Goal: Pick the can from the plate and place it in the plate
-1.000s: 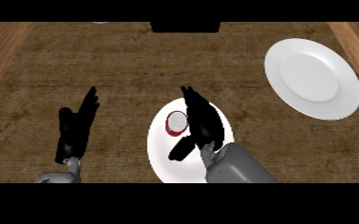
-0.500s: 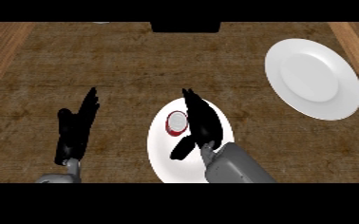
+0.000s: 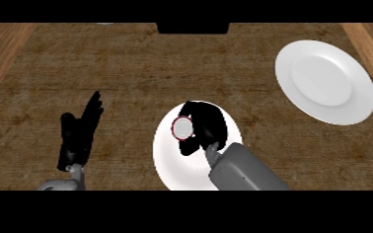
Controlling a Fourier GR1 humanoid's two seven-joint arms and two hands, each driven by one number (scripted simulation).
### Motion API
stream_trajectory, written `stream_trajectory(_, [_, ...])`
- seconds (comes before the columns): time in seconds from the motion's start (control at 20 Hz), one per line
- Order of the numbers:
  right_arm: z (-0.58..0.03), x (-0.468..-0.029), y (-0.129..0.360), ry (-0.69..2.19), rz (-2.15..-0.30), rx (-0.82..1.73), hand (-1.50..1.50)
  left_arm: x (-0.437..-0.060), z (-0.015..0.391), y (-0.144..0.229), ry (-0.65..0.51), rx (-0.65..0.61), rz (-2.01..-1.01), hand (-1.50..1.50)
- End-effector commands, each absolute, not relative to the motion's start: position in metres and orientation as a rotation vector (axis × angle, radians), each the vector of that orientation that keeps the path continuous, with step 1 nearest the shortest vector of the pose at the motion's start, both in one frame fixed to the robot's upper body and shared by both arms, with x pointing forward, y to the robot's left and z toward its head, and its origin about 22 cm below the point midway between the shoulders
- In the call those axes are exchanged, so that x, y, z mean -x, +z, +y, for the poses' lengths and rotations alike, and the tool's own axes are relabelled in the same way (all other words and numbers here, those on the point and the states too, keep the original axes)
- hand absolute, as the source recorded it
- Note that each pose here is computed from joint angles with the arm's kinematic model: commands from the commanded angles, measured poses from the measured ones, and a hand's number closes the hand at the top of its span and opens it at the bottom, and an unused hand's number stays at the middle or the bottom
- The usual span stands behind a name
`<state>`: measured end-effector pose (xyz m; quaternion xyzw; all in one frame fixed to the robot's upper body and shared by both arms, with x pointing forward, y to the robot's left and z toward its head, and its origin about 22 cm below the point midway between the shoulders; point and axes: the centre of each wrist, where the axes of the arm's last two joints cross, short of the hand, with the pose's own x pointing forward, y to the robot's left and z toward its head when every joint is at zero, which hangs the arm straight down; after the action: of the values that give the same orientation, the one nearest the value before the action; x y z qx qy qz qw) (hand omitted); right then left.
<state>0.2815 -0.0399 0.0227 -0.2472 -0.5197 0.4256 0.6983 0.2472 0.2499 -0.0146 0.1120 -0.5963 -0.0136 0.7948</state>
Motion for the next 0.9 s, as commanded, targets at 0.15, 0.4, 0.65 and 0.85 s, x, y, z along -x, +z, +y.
stream_trajectory(0.15, [-0.04, -0.289, 0.02, 0.855, -1.224, 0.754, 1.5, -0.24, 0.245, -0.016, -0.035, -0.229, -1.274, 0.0])
stream_trajectory(0.4, [-0.152, -0.332, 0.033, 0.972, -1.287, 0.856, 1.5, -0.233, 0.248, -0.019, -0.035, -0.231, -1.278, 0.0])
stream_trajectory(0.65, [-0.215, -0.356, 0.075, 1.05, -1.408, 0.913, 1.5, -0.245, 0.264, -0.012, -0.033, -0.258, -1.279, 0.0])
stream_trajectory(0.85, [-0.224, -0.358, 0.09, 0.893, -1.543, 0.972, 1.5, -0.249, 0.247, -0.01, -0.029, -0.257, -1.293, 0.0])
